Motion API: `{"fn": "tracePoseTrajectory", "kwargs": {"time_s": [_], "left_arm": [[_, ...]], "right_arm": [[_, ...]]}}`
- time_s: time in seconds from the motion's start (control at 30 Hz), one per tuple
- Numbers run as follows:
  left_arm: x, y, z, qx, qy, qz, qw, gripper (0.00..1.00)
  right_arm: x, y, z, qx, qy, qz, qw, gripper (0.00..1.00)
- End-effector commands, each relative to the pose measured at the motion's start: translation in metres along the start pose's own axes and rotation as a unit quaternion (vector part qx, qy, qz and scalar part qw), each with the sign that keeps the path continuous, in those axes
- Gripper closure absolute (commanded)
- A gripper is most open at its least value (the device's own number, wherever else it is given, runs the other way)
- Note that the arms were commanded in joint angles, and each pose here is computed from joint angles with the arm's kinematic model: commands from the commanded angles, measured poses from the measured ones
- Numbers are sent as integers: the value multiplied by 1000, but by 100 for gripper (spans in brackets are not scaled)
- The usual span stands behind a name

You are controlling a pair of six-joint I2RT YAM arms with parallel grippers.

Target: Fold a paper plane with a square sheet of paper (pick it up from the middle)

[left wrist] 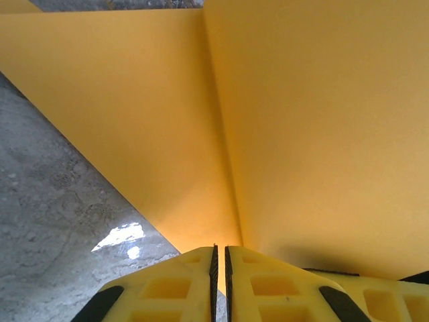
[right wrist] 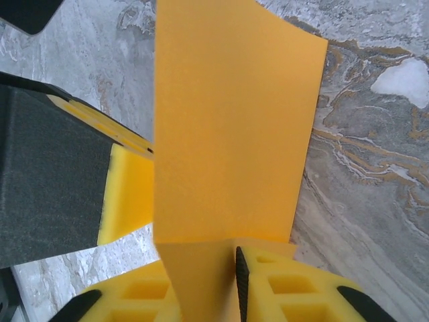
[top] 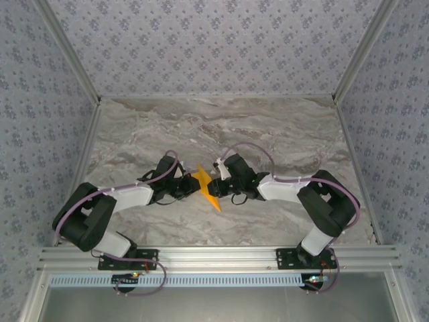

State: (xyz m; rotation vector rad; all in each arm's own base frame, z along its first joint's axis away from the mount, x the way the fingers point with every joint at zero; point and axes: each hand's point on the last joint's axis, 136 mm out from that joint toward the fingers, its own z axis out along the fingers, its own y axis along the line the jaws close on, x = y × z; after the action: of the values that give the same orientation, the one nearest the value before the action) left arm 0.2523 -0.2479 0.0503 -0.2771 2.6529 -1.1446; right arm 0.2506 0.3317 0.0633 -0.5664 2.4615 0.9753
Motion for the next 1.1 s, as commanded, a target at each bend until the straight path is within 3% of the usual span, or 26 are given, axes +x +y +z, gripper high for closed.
{"fn": "tracePoseTrajectory", "kwargs": {"time_s": [0.0,0.2,1.07], "left_arm": [[-1,2,-4,-7,-3,6,1000,85],[-4,9,-13,-25,-17,1,1000,85],[-18,-5,-11,6,-33,16,999,85]], "right_arm": [[-7,7,1,-2,0,-13,1000,83],[4,7,19,-22,35,-9,999,91],[8,13,29,-150,84,67,983,91]]}}
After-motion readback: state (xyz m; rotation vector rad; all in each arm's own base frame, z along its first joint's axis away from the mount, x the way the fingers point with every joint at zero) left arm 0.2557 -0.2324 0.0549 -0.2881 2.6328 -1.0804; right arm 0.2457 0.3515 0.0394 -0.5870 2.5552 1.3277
